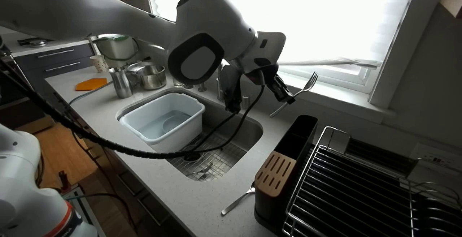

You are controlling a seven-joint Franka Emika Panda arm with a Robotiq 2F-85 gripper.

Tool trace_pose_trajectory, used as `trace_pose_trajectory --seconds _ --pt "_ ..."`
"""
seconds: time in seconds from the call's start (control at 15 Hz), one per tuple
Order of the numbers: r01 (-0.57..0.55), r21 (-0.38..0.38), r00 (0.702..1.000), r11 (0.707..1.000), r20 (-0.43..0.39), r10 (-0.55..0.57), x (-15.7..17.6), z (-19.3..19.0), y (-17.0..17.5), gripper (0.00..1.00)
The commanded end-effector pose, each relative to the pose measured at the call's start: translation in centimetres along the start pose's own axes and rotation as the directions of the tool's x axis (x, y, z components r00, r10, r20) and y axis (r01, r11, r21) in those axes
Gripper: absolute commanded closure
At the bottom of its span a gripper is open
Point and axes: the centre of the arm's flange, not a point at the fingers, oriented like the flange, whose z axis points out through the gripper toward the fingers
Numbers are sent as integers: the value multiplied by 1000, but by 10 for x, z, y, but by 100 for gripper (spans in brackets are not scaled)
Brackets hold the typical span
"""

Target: Put the fork in the black object

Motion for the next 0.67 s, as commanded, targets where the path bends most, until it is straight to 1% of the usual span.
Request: trace_pose_trajectory --seconds 0.0,0.2,0.4,0.6 --pt "-26 -62 999 998 -49 23 -7 3 4 98" --pt "-68 -115 995 991 -81 59 -6 -5 23 98" --pt "-103 -167 993 981 -74 92 -7 -5 42 98" --pt "-134 -201 988 971 -98 116 -12 -6 56 98"
